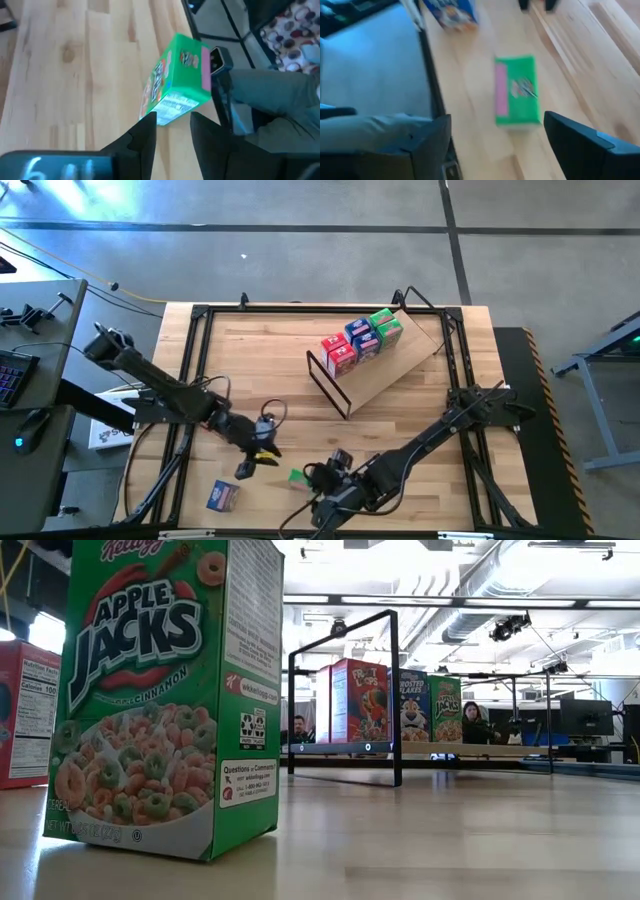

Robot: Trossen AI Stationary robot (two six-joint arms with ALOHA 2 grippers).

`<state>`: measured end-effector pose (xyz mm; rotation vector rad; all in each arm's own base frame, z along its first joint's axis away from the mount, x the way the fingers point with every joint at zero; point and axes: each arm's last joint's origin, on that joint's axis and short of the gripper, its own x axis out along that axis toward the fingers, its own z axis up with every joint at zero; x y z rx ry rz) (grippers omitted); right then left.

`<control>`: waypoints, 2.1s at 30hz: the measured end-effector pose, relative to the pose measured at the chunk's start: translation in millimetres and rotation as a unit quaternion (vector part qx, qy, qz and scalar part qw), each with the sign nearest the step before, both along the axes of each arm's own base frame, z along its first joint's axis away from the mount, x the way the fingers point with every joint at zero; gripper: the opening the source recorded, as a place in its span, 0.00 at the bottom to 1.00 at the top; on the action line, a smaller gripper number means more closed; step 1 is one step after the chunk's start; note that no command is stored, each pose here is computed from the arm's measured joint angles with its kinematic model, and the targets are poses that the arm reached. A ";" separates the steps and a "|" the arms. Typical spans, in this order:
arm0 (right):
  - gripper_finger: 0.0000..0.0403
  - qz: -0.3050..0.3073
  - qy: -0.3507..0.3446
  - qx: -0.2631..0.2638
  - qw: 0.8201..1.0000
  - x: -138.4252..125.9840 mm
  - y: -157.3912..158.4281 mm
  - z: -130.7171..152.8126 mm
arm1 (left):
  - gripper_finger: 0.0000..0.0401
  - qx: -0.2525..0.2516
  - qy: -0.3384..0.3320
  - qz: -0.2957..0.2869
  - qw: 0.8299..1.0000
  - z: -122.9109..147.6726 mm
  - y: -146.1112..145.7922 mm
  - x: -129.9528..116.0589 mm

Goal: Stack cereal on shelf
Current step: Put the green cereal box on the shelf aligned with the other green cereal boxes

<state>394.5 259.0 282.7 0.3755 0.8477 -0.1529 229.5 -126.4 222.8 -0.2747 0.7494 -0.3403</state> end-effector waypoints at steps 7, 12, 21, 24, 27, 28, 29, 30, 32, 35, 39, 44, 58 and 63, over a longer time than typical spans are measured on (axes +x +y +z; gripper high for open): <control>0.78 0.012 -0.041 -0.022 0.999 14.9 -12.1 5.0 | 0.29 -0.067 -0.089 0.032 0.993 -33.6 4.0 -30.3; 0.78 0.031 -0.031 -0.045 0.998 22.6 -23.3 0.9 | 0.29 -0.081 -0.152 0.064 0.983 -42.4 10.7 -35.8; 0.78 0.077 -0.058 -0.012 0.995 30.2 -21.9 5.8 | 0.29 -0.023 -0.218 0.092 0.971 -36.1 13.2 -33.0; 0.78 0.080 -0.043 0.035 0.995 32.3 -25.0 5.4 | 0.29 -0.019 -0.227 0.095 0.969 -34.6 13.4 -32.6; 0.79 0.082 -0.031 0.050 0.995 33.2 -28.2 4.4 | 0.29 -0.012 -0.228 0.092 0.969 -35.0 13.5 -32.6; 0.80 0.085 -0.028 0.043 0.995 33.1 -29.1 3.9 | 0.29 -0.010 -0.228 0.091 0.969 -35.2 13.5 -32.7; 0.81 0.091 -0.029 0.037 0.995 33.1 -29.2 3.8 | 0.29 -0.009 -0.227 0.091 0.970 -35.5 13.5 -32.7; 0.84 0.099 -0.032 0.034 0.994 33.1 -28.4 4.2 | 0.29 -0.008 -0.226 0.092 0.970 -35.6 13.6 -32.7; 0.91 0.100 -0.034 0.035 0.994 33.2 -27.8 4.6 | 0.29 -0.005 -0.228 0.091 0.969 -35.5 13.6 -32.7; 0.98 0.092 -0.032 0.039 0.994 33.1 -28.0 4.4 | 0.29 -0.001 -0.229 0.089 0.969 -35.6 13.7 -32.7; 0.98 0.099 -0.055 0.042 0.993 36.1 -27.1 7.6 | 0.29 0.001 -0.227 0.089 0.970 -36.1 13.7 -32.9; 0.99 0.108 -0.094 0.026 0.989 34.2 -15.3 12.7 | 0.29 0.008 -0.229 0.084 0.970 -36.2 13.1 -33.2; 0.99 0.026 -0.028 0.011 0.999 33.4 -32.6 -1.2 | 0.29 0.007 -0.229 0.079 0.970 -36.2 10.9 -34.5; 0.99 0.033 0.000 -0.011 0.999 39.3 -29.2 -24.8 | 0.29 0.007 -0.229 0.079 0.970 -36.1 10.9 -34.4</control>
